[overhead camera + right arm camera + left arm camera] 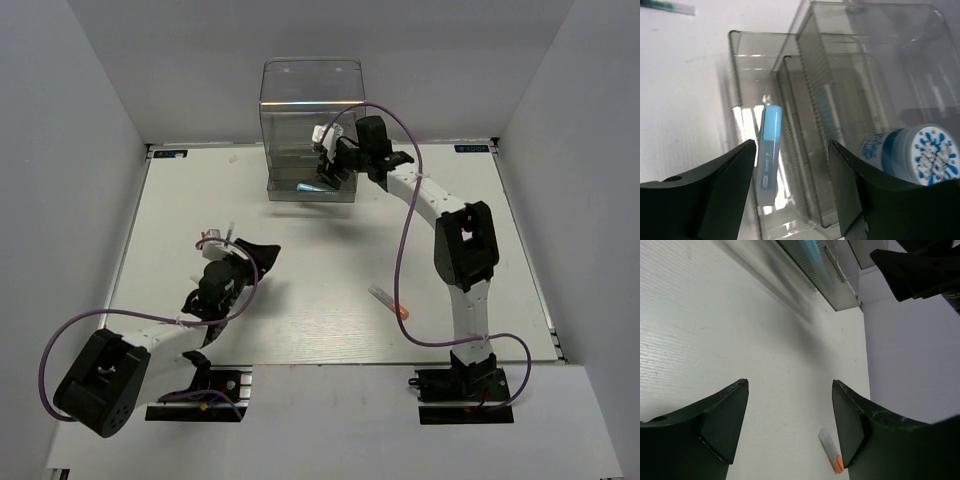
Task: Sort the stationery into containers
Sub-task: Place the pen in the drawer, then pick up the pen from the center of the board.
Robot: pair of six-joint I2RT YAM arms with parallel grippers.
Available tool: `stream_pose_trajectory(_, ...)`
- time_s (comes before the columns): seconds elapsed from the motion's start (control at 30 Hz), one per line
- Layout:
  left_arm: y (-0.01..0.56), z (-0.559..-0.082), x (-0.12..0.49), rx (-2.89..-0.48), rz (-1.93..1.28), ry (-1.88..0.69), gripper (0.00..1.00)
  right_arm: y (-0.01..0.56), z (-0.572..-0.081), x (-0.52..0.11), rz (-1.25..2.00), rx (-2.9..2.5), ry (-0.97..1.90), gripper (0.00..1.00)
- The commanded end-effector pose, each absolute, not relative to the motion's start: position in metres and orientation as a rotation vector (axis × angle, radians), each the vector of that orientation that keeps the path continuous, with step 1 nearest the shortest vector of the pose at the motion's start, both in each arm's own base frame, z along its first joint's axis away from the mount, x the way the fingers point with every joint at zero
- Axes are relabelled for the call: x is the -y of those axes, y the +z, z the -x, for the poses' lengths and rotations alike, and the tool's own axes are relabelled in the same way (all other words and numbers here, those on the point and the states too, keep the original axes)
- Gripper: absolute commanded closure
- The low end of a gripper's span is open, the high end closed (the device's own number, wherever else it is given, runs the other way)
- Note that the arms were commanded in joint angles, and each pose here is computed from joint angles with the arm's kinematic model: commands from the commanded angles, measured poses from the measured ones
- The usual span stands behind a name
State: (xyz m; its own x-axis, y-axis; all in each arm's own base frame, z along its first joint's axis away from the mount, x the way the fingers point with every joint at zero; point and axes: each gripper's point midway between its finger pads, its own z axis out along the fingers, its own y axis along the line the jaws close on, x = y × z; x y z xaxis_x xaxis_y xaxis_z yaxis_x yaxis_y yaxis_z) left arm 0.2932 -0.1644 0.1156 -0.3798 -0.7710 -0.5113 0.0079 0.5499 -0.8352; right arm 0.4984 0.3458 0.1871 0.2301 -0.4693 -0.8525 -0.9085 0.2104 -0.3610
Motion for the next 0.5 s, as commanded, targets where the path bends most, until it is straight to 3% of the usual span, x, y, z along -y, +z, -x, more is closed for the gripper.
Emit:
stream_pose_trajectory(0.0,0.123,-0.298,0.177,-1.803,0.576,-0.985,0.22,0.245,-0.484,-0.344,1.392,-1.257,0.496,0.34)
stream_pose_trajectory(0.07,0.122,-0.302,0.188,-1.842,0.55,-1.012,0.21,0.229,-0.471,-0.337,1.384,-1.307,0.534,0.37)
stream_pose_trajectory(0.1,0.119,-0.301,0.194,-1.869,0.536,-1.022,0.21,0.258,-0.462,-0.333,1.363,-1.262,0.519,0.38)
stream_pose_trajectory(0.13,0.117,-0.308,0.201,-1.896,0.532,-1.024,0.17,0.259,-0.46,-0.327,1.351,-1.28,0.511,0.43)
stream_pose_trajectory(0.17,0.115,-0.308,0.209,-1.934,0.511,-1.046,0.17,0.237,-0.45,-0.32,1.349,-1.353,0.545,0.46)
stream_pose_trajectory(0.2,0.122,-0.315,0.217,-1.945,0.498,-1.063,0.17,0.256,-0.441,-0.312,1.336,-1.336,0.533,0.51)
stream_pose_trajectory(0.23,0.121,-0.318,0.222,-1.966,0.477,-1.067,0.15,0.241,-0.432,-0.305,1.347,-1.396,0.548,0.6)
stream_pose_trajectory(0.3,0.118,-0.323,0.237,-2.015,0.448,-1.096,0.15,0.231,-0.411,-0.29,1.359,-1.479,0.574,0.66)
stream_pose_trajectory(0.4,0.114,-0.329,0.247,-2.059,0.409,-1.074,0.15,0.184,-0.365,-0.265,1.459,-1.659,0.652,0.69)
stream_pose_trajectory(0.47,0.121,-0.334,0.254,-2.066,0.345,-1.062,0.15,0.15,-0.327,-0.244,1.513,-1.837,0.726,0.61)
